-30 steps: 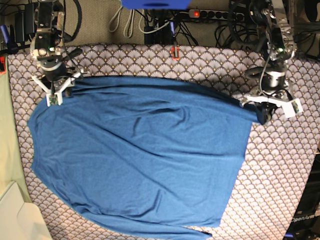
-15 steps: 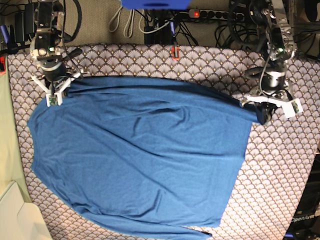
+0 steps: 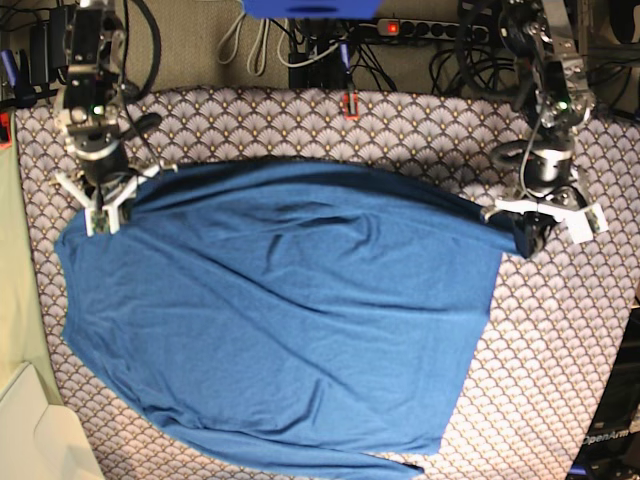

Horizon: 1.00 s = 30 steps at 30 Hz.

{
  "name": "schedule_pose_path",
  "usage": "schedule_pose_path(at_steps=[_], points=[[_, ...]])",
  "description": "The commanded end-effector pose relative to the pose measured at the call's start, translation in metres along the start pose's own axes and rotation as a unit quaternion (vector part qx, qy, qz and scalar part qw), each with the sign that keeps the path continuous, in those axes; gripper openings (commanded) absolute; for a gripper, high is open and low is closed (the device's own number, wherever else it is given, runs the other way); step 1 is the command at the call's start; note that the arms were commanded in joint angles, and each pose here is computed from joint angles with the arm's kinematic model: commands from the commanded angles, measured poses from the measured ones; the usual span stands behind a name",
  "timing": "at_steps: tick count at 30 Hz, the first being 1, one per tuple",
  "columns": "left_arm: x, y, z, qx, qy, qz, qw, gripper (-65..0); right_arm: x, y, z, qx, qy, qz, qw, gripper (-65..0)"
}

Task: Fold the T-shirt properly
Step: 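Pull the held edge toward the robot base with both grippers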

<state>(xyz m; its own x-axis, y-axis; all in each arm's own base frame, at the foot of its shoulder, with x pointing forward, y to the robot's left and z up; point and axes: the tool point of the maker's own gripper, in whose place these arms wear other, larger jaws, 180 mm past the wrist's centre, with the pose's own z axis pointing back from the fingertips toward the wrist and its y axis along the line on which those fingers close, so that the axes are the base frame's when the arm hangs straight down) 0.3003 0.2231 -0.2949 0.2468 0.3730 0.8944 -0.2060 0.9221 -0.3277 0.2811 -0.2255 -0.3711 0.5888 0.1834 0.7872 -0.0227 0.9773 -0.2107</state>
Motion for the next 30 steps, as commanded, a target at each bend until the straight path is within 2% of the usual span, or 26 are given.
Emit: schedule_pose_path(at_steps=[1, 7, 20, 30], points=[[0.019, -0.006, -0.002, -0.010, -0.031, -0.002, 0.999, -64.6, 0.016, -0.006, 0.001, -0.008, -0.025, 0.004, 0.9996, -65.0], [0.018, -0.002, -0.020, -0.005, -0.029, 0.009, 1.000, -64.6, 0.038, -0.011, -0.005, -0.013, -0.049, 0.002, 0.9987, -65.0], [0.025, -0.005, -0.030, -0.007, -0.037, 0.013, 0.999, -64.6, 0.080, -0.018, -0.013, -0.022, -0.095, -0.003, 0.9952, -65.0], [0.015, 0.002, -0.039, 0.002, -0.024, 0.017, 1.000, -64.4, 0.073, -0.017, -0.036, -0.017, -0.073, -0.014, 0.9971, -65.0]])
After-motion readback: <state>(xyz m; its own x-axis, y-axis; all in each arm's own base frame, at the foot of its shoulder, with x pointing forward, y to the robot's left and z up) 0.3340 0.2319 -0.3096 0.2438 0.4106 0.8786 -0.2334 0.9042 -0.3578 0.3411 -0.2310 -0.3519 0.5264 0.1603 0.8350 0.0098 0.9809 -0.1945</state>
